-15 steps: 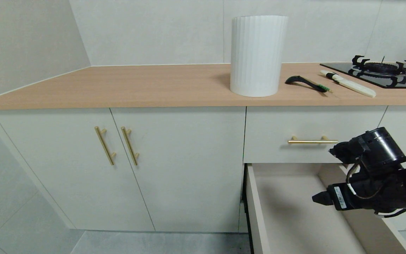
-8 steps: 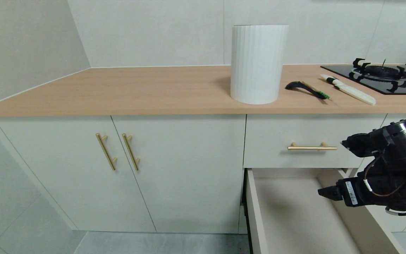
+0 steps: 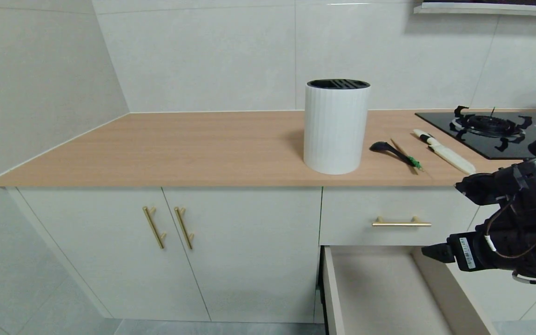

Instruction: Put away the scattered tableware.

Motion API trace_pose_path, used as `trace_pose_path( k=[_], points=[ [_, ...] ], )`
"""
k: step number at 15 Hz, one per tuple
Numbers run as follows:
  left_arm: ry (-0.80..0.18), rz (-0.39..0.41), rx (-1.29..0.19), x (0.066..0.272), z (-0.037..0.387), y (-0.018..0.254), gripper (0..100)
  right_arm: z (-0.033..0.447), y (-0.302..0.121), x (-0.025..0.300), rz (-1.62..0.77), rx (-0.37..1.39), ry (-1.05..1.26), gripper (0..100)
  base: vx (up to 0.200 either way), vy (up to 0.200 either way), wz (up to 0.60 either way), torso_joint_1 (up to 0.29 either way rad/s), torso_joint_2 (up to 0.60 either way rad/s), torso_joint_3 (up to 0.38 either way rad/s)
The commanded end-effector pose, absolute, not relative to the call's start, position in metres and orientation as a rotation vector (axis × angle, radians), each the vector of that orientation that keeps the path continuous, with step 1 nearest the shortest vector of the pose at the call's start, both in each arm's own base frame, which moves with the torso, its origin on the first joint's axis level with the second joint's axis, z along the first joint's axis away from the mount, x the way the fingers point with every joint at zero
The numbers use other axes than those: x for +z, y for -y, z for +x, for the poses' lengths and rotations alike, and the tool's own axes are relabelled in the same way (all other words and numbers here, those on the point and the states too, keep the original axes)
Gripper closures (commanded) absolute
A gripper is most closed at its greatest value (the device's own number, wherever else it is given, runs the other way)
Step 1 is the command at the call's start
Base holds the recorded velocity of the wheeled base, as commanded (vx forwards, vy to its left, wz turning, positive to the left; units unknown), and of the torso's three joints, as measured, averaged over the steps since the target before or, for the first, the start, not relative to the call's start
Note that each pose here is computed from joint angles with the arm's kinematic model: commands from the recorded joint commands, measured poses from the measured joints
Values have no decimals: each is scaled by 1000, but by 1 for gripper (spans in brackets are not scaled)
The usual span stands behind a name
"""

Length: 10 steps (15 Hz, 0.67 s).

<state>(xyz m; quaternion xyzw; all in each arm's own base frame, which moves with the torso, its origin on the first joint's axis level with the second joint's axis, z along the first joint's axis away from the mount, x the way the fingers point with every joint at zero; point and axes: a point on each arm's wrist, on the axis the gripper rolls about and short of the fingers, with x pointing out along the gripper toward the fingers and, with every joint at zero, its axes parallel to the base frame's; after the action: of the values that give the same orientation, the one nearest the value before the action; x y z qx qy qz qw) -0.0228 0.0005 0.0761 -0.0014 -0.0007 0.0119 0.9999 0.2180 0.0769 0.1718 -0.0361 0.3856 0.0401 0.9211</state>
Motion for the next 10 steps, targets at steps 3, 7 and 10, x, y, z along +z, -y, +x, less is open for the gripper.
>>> trace_pose_path(
  k=[3,7,10],
  points=[
    [0,-3,25,76,-23,-1,0,219,-77,170,-77,82,-801,0,0,0,0,198,-476,-279],
    [0,-3,25,76,-23,-1,0,219,-77,170,-77,83,-801,0,0,0,0,214,-493,-281],
    [2,-3,25,76,-23,-1,0,219,-77,170,-77,83,-801,0,0,0,0,232,-518,-287]
  ],
)
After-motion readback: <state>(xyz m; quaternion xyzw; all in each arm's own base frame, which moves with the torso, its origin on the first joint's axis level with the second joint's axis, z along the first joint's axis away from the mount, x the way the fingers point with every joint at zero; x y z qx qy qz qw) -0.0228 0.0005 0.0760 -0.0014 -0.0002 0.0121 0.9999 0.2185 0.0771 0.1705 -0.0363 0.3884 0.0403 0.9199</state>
